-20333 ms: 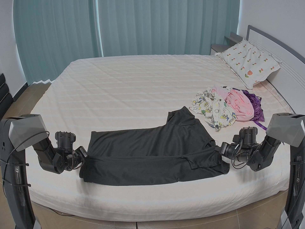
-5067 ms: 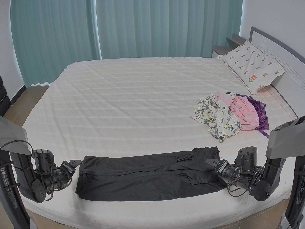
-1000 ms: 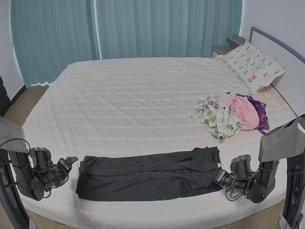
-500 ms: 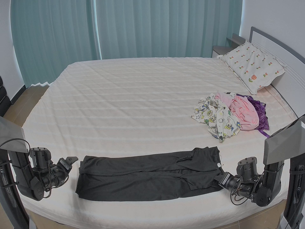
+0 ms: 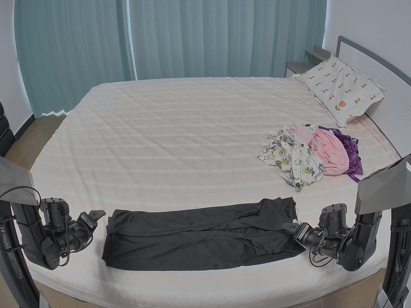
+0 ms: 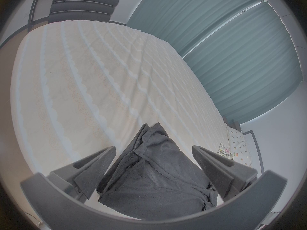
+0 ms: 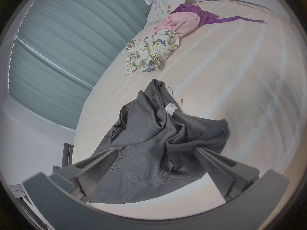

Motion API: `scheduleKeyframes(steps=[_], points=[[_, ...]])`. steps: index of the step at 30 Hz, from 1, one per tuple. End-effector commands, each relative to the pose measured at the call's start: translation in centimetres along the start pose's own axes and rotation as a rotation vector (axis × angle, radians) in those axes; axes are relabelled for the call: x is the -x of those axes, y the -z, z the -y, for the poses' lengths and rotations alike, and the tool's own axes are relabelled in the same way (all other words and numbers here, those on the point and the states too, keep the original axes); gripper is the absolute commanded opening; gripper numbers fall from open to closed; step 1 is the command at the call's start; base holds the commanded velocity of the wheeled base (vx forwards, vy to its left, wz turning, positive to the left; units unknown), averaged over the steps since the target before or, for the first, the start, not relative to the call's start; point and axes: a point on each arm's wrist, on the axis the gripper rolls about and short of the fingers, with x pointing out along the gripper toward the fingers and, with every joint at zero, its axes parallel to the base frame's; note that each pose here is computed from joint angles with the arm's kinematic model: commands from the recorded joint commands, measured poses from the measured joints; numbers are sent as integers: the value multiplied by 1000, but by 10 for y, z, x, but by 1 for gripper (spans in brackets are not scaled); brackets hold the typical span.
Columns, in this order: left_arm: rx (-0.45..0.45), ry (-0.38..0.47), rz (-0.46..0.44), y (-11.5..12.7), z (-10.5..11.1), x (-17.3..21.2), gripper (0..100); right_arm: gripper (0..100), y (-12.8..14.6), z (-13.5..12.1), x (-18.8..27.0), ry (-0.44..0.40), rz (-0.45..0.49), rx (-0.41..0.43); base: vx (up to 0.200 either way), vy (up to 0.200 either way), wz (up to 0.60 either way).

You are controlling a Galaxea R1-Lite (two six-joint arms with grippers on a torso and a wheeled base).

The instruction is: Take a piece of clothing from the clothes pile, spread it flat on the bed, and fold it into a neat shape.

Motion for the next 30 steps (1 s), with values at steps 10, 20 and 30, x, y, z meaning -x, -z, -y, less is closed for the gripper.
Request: scheduleKeyframes(steps=[10,20,30], points=[[3,-4,0,0,-1,0,100,0,6,14,1,49,-26,-6,0,0,0],[2,-1,-2,0,-1,0,100,0,1,27,12,89,-17,-4,0,0,0],[1,1,0,0,0,0,100,100,1,34,17,116,-23,19,0,0,0]])
